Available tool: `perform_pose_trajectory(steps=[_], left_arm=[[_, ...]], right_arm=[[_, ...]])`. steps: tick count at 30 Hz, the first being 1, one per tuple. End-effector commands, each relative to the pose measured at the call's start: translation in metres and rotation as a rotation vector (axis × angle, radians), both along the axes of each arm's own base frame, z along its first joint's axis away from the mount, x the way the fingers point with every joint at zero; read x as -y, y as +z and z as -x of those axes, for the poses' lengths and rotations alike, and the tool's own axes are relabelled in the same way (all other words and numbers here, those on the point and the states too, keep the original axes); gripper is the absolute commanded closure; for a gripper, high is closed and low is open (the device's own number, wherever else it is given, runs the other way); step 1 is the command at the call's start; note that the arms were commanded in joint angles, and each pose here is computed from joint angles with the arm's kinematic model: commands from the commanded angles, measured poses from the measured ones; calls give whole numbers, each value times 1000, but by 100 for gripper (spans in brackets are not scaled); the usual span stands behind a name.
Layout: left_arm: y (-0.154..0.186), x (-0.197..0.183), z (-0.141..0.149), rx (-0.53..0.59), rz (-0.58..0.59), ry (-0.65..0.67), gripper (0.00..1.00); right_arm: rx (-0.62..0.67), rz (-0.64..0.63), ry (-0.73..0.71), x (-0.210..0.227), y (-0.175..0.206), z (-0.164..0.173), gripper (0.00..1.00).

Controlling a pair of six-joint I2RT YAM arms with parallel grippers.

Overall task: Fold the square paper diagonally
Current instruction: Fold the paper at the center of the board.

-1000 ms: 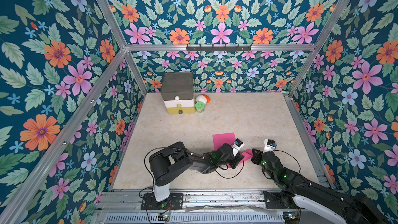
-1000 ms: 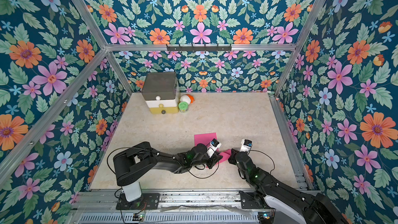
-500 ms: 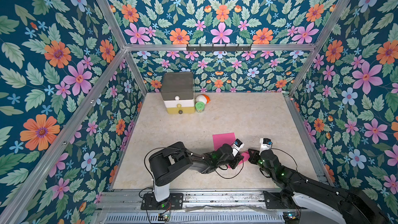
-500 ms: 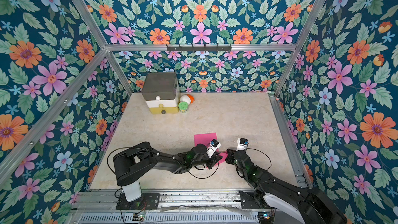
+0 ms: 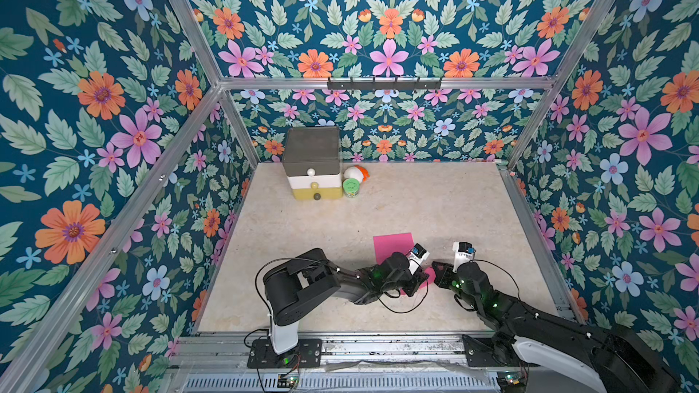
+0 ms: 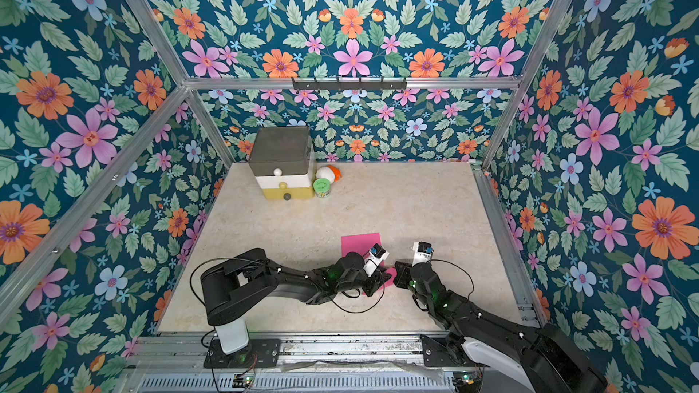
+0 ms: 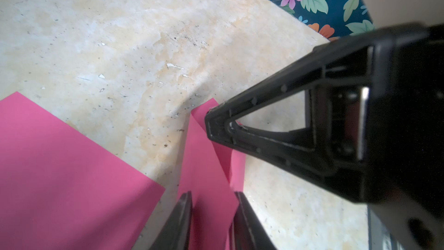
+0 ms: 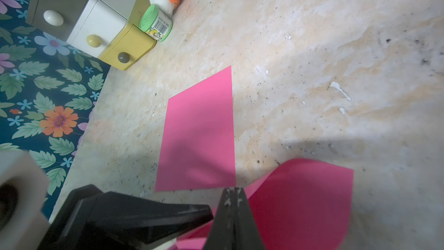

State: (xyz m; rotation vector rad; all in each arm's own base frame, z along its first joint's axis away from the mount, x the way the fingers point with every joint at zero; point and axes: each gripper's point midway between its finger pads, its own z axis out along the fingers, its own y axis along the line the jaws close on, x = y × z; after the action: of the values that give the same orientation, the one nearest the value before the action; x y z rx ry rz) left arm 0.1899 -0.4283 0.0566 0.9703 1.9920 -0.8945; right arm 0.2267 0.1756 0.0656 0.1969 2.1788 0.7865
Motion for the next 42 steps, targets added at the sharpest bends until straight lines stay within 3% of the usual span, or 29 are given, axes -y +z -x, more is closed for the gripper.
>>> perform_pose_trajectory(steps=[1, 37, 42], left_arm=[[2, 2, 0, 0, 7, -4, 65], [3, 2, 0, 3, 6, -9, 64], [5, 2, -1, 6, 2, -8, 72]], right_arm=[[18, -19, 11, -3, 4, 0, 100], [20, -45, 81, -17, 9, 4, 100], [12, -38, 69, -15, 8, 4, 100]])
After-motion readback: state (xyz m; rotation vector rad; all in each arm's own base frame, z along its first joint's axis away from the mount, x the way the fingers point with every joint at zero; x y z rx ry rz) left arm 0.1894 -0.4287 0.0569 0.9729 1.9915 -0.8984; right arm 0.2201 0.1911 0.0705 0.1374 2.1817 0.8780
